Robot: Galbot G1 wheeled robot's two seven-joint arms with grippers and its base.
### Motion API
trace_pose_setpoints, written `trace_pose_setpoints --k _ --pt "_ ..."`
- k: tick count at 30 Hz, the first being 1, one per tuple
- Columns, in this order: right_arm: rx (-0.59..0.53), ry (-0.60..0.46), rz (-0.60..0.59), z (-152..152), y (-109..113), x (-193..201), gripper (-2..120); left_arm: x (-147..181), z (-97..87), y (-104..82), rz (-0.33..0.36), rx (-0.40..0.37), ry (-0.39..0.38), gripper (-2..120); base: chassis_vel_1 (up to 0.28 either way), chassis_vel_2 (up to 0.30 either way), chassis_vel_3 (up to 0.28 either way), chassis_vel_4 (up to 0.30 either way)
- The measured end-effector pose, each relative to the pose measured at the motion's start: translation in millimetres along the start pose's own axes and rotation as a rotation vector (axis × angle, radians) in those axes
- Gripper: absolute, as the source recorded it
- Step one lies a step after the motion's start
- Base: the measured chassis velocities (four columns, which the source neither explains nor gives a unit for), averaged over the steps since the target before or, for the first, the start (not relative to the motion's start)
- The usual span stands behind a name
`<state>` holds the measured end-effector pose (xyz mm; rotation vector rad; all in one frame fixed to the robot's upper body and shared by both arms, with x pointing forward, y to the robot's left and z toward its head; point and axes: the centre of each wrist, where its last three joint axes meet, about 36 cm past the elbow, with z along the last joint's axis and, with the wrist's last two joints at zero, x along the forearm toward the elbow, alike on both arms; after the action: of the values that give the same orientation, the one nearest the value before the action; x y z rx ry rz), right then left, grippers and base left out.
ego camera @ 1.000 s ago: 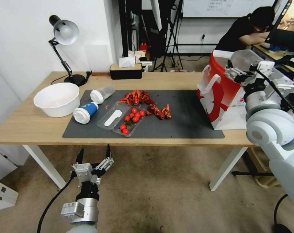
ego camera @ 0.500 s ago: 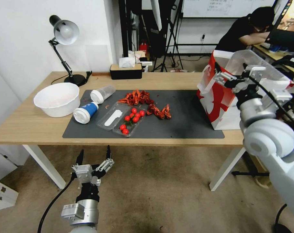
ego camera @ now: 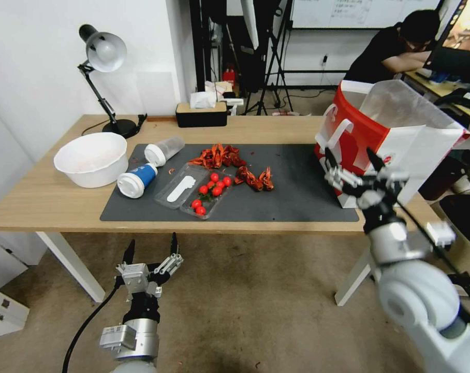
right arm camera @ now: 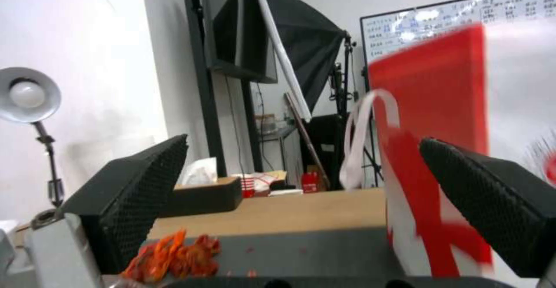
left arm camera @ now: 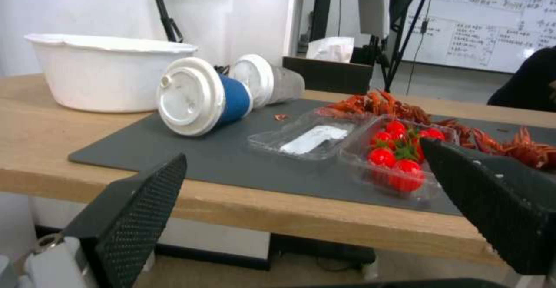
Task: Pick up the trash from the table and place it into the takeout bag.
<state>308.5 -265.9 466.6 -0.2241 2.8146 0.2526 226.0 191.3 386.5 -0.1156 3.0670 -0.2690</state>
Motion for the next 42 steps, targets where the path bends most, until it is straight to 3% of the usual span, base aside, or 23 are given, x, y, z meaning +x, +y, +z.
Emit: trace_pose_setpoints --k 10,17,31,42 --pt "-0.010 0.008 0.055 45 -3 63 100 -2 -0.8 2.3 0.009 0.007 -0.005 100 0.000 0.000 0.000 0.000" --pt "-0.043 0.084 0.083 72 7 106 100 -6 -1.8 3.4 0.017 0.015 -0.011 100 0.000 0.000 0.000 0.000" --pt "-0.091 0.159 0.113 94 22 129 100 -21 -4.8 6.1 0.027 0.018 -0.026 100 0.000 0.000 0.000 0.000" --pt "-0.091 0.172 0.106 96 25 130 100 -71 -20.3 27.1 0.061 -0.009 -0.047 100 0.000 0.000 0.000 0.000"
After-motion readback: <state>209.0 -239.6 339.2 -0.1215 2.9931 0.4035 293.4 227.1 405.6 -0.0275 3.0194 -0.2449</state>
